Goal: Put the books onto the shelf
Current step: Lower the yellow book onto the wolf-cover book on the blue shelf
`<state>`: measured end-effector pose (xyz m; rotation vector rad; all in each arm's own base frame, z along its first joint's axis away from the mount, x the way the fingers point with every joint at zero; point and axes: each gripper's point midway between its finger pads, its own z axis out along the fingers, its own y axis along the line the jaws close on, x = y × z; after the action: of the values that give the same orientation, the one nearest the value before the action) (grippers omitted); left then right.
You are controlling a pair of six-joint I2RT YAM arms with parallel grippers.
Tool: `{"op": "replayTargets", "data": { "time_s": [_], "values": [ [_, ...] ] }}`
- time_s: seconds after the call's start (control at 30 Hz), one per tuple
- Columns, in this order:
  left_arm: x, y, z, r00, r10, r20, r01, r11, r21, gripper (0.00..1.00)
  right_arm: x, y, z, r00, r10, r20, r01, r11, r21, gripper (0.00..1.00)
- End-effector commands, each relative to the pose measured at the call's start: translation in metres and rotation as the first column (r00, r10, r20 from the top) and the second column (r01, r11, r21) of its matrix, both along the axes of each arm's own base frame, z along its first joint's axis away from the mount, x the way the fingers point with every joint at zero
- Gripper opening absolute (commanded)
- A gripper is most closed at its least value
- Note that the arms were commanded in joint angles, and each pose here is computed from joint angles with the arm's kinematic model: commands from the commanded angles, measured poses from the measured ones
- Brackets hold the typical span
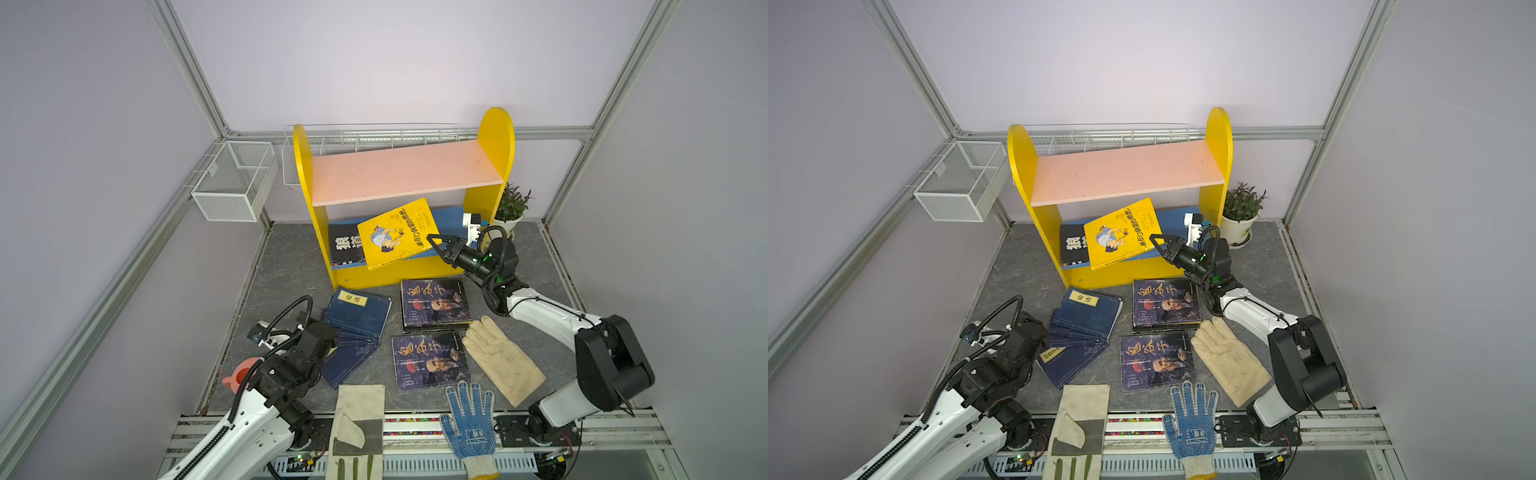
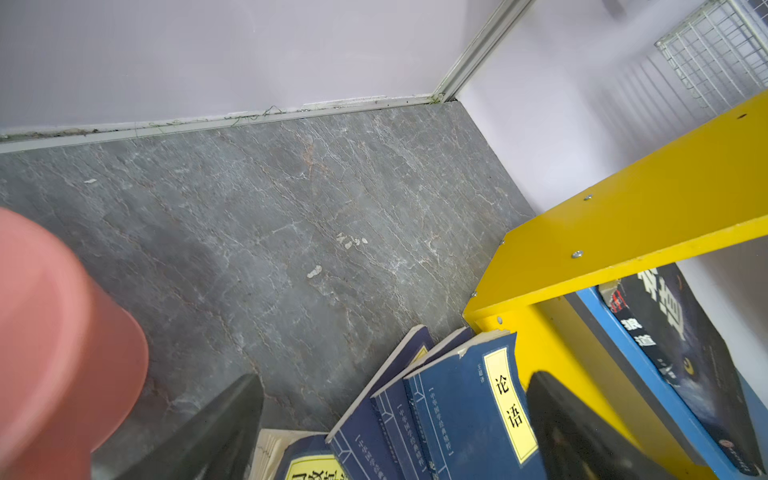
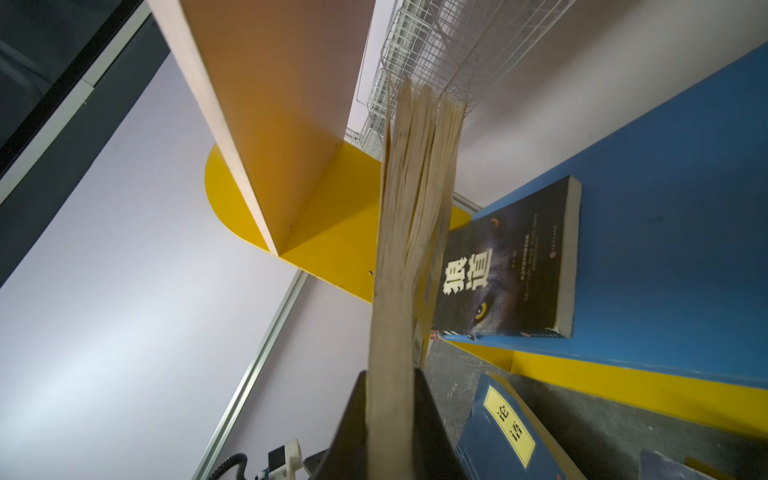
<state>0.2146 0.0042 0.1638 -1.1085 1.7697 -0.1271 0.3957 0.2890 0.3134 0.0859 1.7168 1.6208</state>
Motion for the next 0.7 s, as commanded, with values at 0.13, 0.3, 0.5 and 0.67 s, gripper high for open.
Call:
{"op": "replayTargets", "data": {
  "time_s": [0.13,0.3,0.5,0.67],
  "values": [
    [-0.001,0.008,-0.003,0.999,0.040,-0.010,-0.039,0.999,0.032,0.99,0.041,0.050,0.005,0.998,-0.053,0.022,0.052,0.999,0.014,0.07],
    [0.000,0.006,-0.006,0.999,0.031,-0.026,-0.031,0.999,0.029,0.99,0.060,0.084,-0.023,0.995,-0.088,-0.037,0.087,0.996,-0.032,0.06],
    [-0.001,0.005,-0.007,0.999,0.020,-0.034,-0.019,1.000,0.023,0.99,0.060,0.114,-0.052,0.992,-0.082,-0.092,0.073,0.993,-0.098,0.06],
    [0.000,0.002,-0.010,0.999,0.004,-0.047,-0.003,1.000,0.020,0.99,0.065,0.116,-0.068,0.984,-0.119,-0.135,0.105,0.989,-0.106,0.06]
  ]
}}
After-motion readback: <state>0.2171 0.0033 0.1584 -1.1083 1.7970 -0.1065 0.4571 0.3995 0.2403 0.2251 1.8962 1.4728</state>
